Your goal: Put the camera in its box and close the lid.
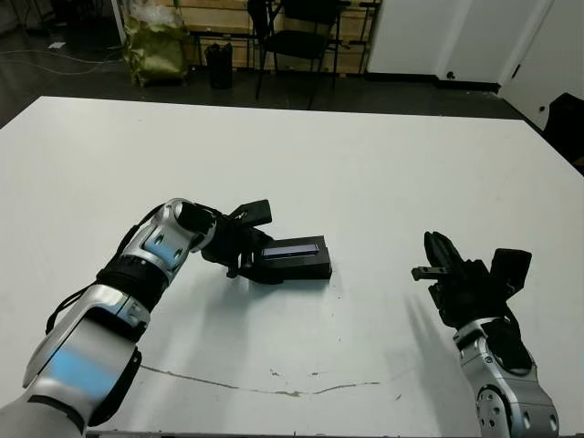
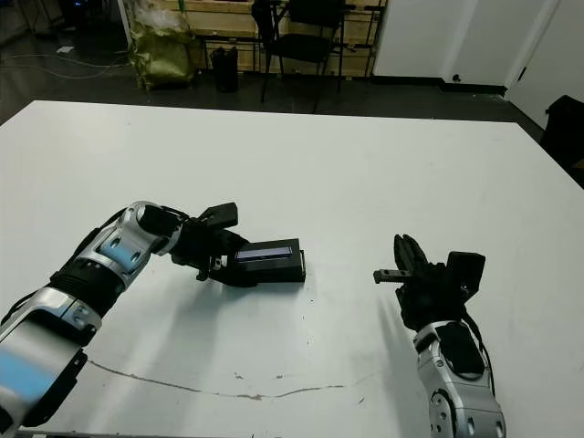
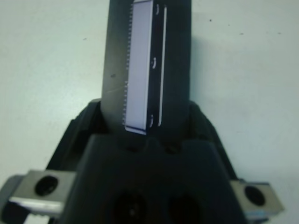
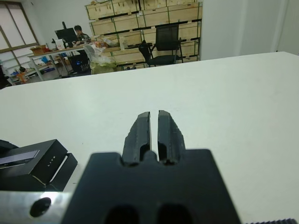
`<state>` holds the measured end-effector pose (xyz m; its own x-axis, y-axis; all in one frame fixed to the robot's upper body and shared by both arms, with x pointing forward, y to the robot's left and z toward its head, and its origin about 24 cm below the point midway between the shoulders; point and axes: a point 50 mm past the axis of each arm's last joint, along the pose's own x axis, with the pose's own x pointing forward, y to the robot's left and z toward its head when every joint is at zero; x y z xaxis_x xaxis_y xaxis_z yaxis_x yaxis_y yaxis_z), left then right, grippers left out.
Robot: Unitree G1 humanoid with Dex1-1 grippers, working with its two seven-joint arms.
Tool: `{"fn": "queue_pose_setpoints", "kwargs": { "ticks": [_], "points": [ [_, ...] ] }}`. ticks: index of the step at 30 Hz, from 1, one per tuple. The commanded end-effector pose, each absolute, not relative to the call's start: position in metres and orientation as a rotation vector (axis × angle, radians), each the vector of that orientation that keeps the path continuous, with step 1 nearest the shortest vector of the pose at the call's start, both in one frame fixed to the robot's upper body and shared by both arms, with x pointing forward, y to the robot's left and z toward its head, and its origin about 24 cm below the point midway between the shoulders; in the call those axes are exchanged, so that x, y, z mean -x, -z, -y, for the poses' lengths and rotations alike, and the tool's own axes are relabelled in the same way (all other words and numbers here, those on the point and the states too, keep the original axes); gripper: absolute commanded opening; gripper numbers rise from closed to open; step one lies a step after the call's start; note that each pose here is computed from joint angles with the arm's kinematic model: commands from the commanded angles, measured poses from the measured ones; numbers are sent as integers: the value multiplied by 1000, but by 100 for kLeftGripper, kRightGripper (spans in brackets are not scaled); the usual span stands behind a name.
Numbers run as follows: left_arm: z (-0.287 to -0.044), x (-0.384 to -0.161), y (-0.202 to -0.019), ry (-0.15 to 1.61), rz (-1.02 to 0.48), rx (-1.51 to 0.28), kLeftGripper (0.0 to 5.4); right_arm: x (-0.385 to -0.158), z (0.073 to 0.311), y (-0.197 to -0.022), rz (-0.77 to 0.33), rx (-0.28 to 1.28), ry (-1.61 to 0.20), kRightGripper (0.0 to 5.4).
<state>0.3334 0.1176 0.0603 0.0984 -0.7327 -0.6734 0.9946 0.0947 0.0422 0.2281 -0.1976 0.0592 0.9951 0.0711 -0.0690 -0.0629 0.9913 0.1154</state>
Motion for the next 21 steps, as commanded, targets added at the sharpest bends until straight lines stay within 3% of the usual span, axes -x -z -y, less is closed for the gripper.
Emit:
{"fn": "queue_pose_setpoints", "kwargs": {
  "ticks": [1,21],
  "points": [
    [-122,-328,-46,1381,-653,-566,273,-227,199,-55,-92,-123,-61,0],
    [-99,-336,-51,1403,-682,-585,273,-226,197,-57,-71,-85,-88,0]
  ]
}}
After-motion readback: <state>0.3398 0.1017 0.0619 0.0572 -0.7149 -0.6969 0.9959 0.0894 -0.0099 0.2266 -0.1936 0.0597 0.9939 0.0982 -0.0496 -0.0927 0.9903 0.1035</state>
